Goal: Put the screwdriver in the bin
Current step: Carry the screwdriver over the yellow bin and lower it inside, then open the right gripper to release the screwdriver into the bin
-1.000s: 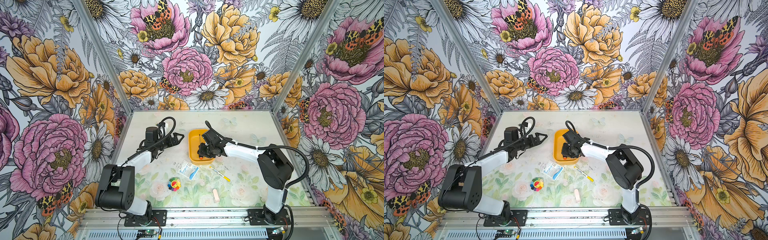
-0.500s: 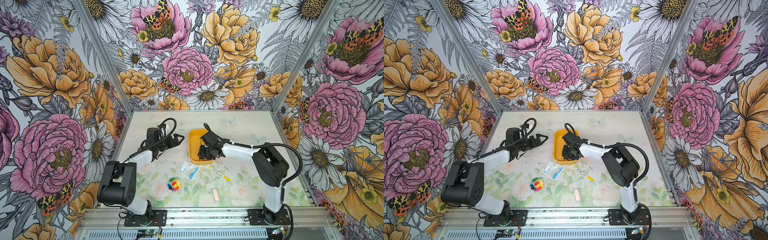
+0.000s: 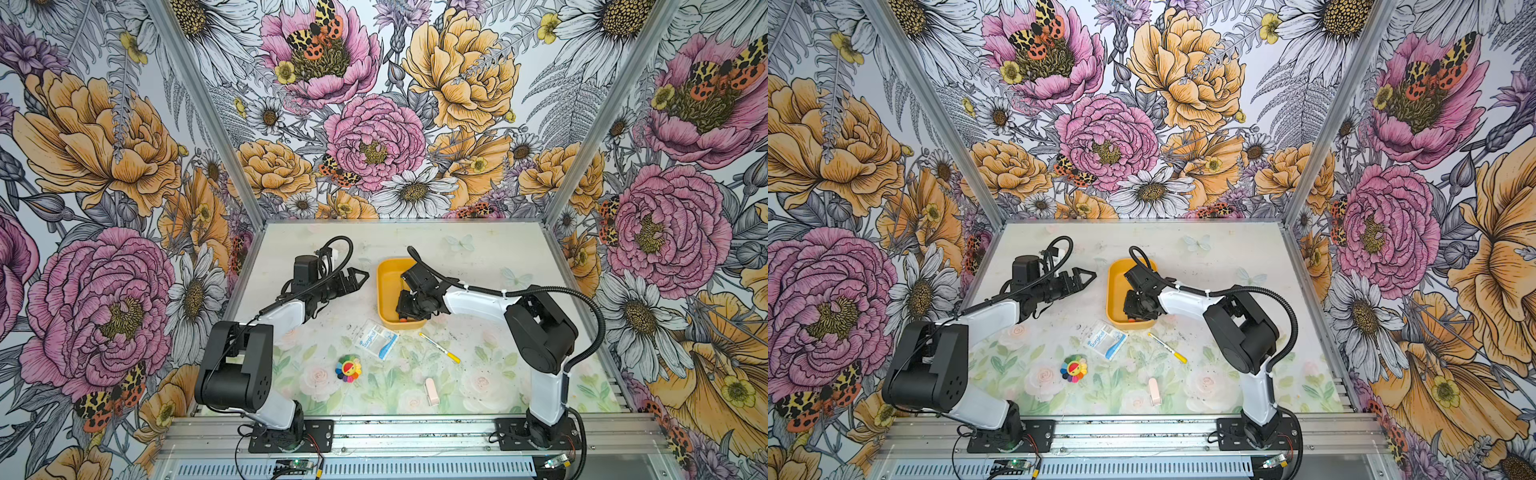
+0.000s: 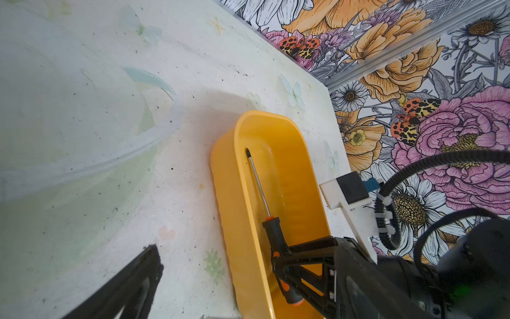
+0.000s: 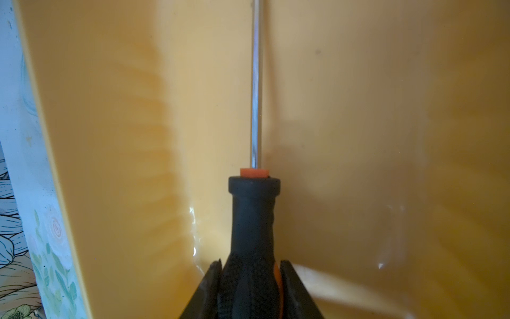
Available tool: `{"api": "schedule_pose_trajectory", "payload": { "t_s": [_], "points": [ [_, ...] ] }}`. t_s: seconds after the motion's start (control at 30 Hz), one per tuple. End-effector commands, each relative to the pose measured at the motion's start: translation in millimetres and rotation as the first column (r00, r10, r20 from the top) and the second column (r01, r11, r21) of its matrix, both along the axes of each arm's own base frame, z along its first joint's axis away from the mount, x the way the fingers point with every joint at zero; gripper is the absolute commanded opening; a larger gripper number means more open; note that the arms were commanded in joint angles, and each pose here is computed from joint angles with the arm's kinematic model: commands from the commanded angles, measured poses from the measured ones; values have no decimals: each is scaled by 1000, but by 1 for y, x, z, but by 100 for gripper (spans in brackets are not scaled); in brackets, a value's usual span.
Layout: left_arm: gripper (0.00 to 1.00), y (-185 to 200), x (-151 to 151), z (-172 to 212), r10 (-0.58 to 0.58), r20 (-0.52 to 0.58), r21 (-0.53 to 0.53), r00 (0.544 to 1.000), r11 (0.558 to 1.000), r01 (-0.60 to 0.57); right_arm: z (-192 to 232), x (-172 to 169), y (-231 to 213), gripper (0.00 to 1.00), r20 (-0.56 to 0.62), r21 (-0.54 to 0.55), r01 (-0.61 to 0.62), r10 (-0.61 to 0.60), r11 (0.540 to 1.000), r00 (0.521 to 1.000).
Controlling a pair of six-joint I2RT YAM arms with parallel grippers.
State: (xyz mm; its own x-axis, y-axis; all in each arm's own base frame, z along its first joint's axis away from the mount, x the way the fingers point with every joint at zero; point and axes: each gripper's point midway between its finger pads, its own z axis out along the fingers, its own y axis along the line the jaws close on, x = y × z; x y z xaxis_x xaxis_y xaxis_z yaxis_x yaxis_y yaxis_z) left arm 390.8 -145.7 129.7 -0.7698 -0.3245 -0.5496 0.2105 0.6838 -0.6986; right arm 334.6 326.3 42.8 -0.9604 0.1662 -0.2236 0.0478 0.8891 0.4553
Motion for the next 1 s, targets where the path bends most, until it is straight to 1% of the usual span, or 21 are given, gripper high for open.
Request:
{"api": "schedule_pose_trajectory", "payload": {
  "t_s": [0.0, 0.2, 0.5, 0.6, 0.67, 0.77, 0.87, 0.97],
  "points": [
    [99, -3, 7, 7, -8, 44, 10, 999, 1000, 7, 11, 14, 8, 42, 46, 17, 8, -8, 1000, 999],
    [99, -3, 8, 8, -7, 46, 9, 999, 1000, 7, 15, 15, 6, 53, 55, 17, 10, -10, 1000, 998],
    [99, -3, 8, 8, -9, 46, 7, 999, 1000, 9, 19, 15, 4, 54, 68, 6, 16, -16, 1000, 998],
    [99, -3, 7, 9, -10, 50, 7, 999, 1000, 10, 27, 16, 6, 53, 90, 10, -8, 7, 1000, 996],
    [99, -4, 7, 11, -13, 54, 5, 998, 1000, 13, 39, 18, 11, 53, 131, 13, -55, 52, 998, 990],
    [99, -4, 8, 14, -14, 63, 5, 998, 1000, 13, 62, 21, 12, 52, 205, 9, -112, 107, 994, 973],
    [99, -4, 9, 20, -17, 74, 1, 997, 1000, 17, 94, 21, 9, 52, 295, -6, -190, 183, 982, 938],
    [99, -2, 11, 28, -17, 96, 14, 995, 1000, 16, 133, 22, -3, 53, 417, -57, -259, 258, 964, 871]
  ]
}}
